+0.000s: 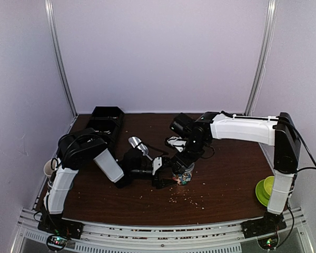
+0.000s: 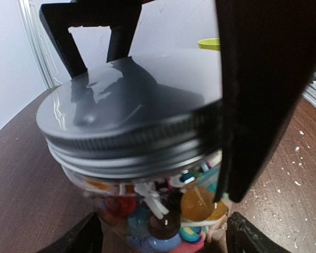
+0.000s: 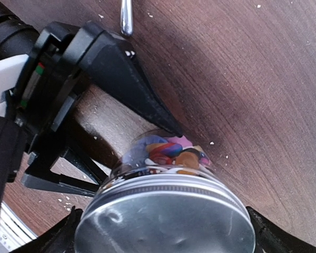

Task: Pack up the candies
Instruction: Place the box lid on the packing box, then screw the box lid onto the packing box.

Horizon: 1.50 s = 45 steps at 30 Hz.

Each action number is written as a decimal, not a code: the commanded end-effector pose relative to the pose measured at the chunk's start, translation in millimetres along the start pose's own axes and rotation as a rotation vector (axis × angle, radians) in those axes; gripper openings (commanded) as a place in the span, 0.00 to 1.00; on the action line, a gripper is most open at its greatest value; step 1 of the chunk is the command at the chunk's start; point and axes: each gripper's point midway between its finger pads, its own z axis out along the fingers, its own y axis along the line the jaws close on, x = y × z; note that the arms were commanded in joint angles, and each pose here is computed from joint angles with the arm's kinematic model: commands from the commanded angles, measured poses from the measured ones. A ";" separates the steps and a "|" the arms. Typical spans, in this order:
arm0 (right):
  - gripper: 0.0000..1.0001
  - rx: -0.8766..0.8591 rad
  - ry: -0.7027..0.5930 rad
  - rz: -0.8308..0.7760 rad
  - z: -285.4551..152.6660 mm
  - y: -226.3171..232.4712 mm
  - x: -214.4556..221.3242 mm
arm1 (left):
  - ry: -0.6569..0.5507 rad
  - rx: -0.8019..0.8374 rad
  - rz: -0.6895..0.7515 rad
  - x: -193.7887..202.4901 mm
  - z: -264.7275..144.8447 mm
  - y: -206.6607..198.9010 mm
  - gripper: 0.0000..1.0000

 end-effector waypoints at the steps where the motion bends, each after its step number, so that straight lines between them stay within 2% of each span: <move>1: 1.00 -0.001 -0.090 0.020 -21.7 -0.5 -13.8 | 0.031 0.004 0.029 7.7 0.5 -7.3 0.85; 8: 0.99 -0.004 -0.099 0.003 -28.7 -0.5 -12.0 | 0.031 0.006 0.023 8.4 0.6 -7.8 0.92; 31: 0.99 -0.002 -0.076 -0.004 -32.2 -3.4 17.1 | 0.045 0.010 0.012 11.7 2.5 -7.3 0.93; 36: 0.99 -0.016 -0.069 -0.022 -33.7 -1.6 29.4 | 0.051 0.027 0.000 12.9 4.8 -8.4 0.98; 45: 1.00 -0.069 -0.144 -0.037 -53.3 6.5 36.0 | 0.048 0.070 -0.018 15.9 9.9 -12.6 0.98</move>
